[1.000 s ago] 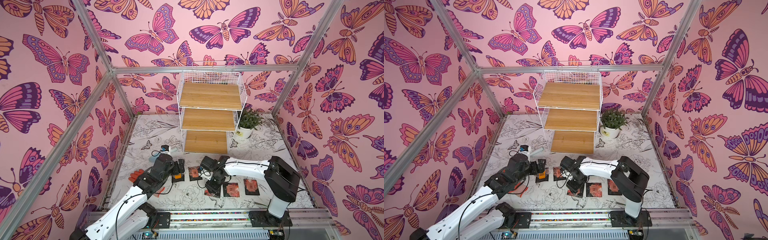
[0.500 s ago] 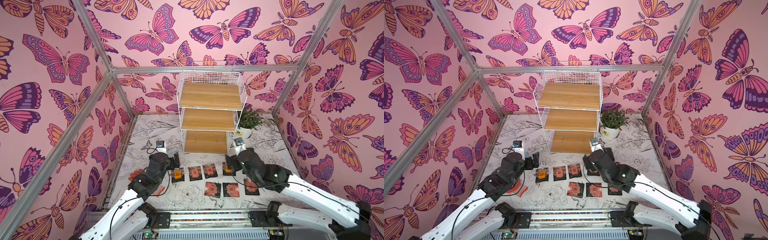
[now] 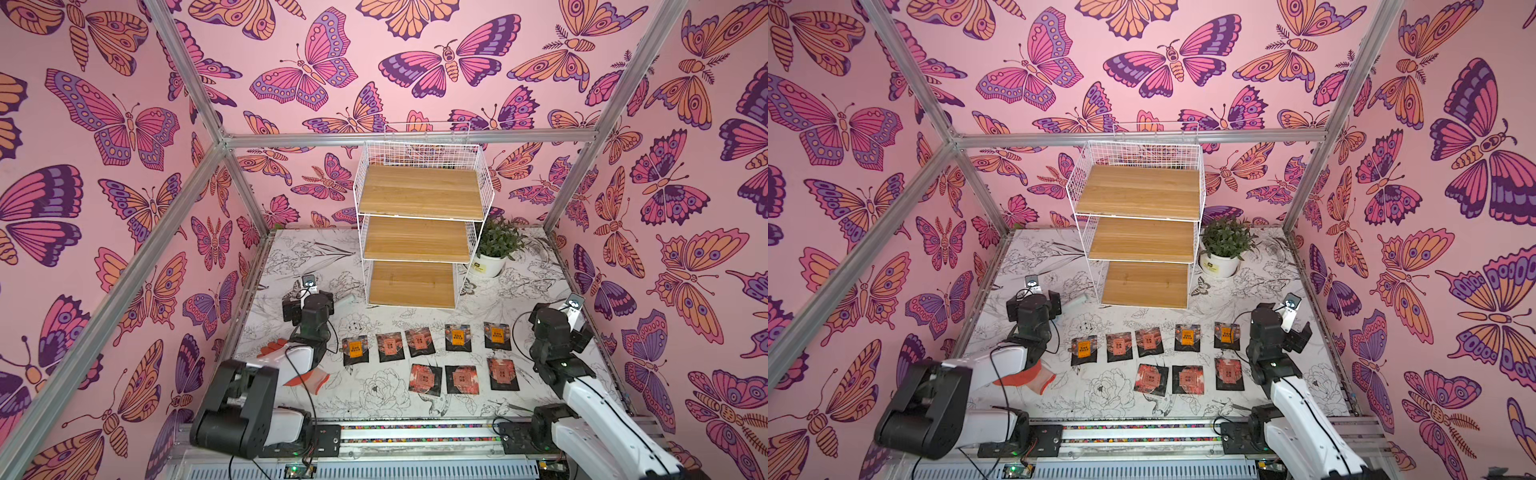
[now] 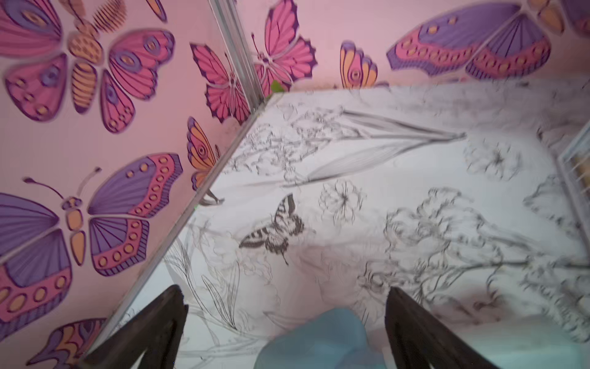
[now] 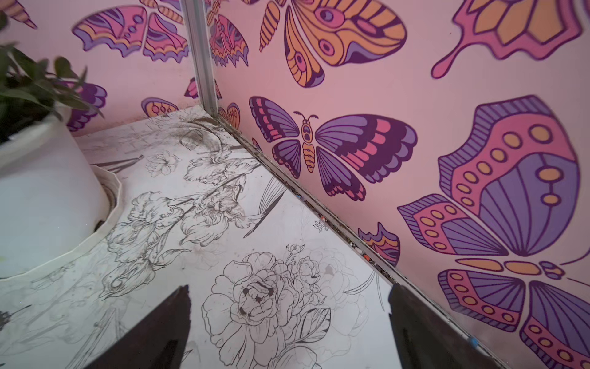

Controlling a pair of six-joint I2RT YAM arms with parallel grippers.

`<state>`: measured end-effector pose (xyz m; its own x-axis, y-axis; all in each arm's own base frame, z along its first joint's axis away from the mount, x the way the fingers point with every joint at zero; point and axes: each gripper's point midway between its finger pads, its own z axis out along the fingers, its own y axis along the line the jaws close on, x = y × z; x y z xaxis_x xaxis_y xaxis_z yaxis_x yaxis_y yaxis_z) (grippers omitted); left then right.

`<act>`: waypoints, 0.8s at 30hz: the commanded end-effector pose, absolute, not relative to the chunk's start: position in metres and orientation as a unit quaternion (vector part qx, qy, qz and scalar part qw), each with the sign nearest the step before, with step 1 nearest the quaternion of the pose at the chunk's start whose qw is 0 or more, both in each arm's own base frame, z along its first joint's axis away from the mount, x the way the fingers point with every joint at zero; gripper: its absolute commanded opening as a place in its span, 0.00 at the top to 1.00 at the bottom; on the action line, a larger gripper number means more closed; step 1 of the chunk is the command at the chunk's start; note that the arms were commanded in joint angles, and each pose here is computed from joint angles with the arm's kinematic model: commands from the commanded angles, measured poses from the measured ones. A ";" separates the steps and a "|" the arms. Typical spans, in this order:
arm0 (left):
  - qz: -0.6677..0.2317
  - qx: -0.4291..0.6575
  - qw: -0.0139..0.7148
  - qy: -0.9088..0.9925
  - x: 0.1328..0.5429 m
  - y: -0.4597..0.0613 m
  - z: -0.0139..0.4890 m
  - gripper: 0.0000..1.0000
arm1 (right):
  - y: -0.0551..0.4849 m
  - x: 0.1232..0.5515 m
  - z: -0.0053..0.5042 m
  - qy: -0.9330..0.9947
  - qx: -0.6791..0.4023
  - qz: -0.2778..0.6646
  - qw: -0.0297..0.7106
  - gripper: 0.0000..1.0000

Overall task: Remove the tea bags from the shelf
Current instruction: Reset both arms

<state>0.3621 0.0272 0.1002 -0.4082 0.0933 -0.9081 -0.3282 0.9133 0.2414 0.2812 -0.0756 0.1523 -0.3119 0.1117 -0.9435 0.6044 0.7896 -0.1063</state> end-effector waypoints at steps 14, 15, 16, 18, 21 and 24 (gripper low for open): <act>0.092 -0.080 0.570 0.812 0.388 0.031 0.092 0.01 | -0.020 0.384 0.107 0.779 0.080 -0.111 0.612 0.01; 0.092 -0.080 0.570 0.813 0.389 0.031 0.091 0.01 | -0.020 0.381 0.106 0.786 0.080 -0.110 0.604 0.01; 0.092 -0.080 0.570 0.813 0.388 0.031 0.091 0.01 | -0.019 0.378 0.103 0.798 0.077 -0.106 0.589 0.01; 0.092 -0.079 0.569 0.813 0.388 0.030 0.091 0.01 | -0.020 0.379 0.106 0.785 0.079 -0.107 0.605 0.01; 0.093 -0.080 0.568 0.814 0.389 0.031 0.091 0.01 | -0.020 0.379 0.105 0.786 0.078 -0.108 0.604 0.01; 0.093 -0.079 0.566 0.815 0.389 0.031 0.090 0.01 | -0.020 0.380 0.104 0.793 0.078 -0.109 0.594 0.01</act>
<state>0.3874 0.0333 0.0907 -0.3470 -0.0169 -0.9377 -0.2459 0.9665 0.0736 0.3750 -0.0198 0.0982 -0.2889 -0.0052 -0.9573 0.2586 0.9624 -0.0833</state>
